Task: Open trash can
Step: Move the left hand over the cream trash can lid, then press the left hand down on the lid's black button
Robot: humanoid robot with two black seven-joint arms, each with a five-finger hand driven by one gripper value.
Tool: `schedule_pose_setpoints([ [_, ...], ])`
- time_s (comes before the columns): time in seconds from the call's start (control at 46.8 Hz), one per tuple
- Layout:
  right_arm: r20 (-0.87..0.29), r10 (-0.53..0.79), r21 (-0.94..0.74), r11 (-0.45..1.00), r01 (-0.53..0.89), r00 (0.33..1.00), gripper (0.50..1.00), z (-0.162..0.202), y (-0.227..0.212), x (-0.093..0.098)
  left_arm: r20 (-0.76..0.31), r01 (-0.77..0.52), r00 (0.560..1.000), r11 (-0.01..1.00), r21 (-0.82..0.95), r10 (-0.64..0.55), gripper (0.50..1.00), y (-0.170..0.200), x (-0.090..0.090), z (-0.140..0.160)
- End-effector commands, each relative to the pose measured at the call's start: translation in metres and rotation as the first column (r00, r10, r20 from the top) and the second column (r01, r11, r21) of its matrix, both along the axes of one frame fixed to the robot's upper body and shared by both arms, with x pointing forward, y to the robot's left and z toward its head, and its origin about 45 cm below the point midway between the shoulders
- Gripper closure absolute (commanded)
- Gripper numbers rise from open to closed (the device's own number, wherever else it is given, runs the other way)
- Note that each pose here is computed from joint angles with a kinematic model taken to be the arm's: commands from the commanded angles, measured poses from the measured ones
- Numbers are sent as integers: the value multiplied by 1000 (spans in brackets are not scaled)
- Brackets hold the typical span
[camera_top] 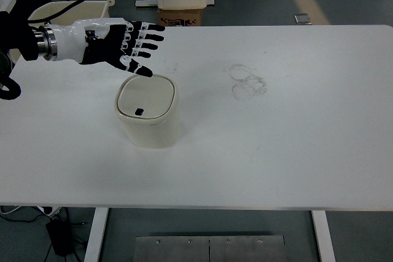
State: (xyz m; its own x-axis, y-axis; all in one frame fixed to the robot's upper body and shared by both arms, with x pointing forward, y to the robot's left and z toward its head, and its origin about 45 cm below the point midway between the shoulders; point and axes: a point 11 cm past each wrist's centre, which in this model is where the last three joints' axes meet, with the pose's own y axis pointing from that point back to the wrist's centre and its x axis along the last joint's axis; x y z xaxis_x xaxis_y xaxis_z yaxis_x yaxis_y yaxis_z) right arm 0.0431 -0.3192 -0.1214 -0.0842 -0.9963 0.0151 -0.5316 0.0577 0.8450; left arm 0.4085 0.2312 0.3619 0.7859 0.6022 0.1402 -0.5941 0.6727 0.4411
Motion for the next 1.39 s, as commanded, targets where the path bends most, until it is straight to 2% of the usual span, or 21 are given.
schedule_pose_setpoints([
  [0.0, 0, 0, 0, 1000, 0, 1000, 509, 0, 0, 0, -1, 33, 999, 999, 14, -33, 500, -4, -4, 1],
  [0.192, 0, 0, 0, 1000, 0, 1000, 509, 0, 0, 0, -37, 103, 994, 990, 94, -100, 500, -6, -17, -7],
  [0.62, 0, -2, 0, 1000, 2, 1000, 509, 0, 0, 0, -58, 218, 976, 966, 136, -211, 500, -13, -29, -4],
  [0.876, 1, 1, 0, 1000, -1, 1000, 509, 0, 0, 1, -110, 245, 968, 951, 188, -227, 500, -8, -44, -17],
  [1.368, 2, 0, 0, 1000, 0, 1000, 509, 0, 0, 1, -141, 229, 969, 952, 203, -203, 500, 2, -47, -28],
])
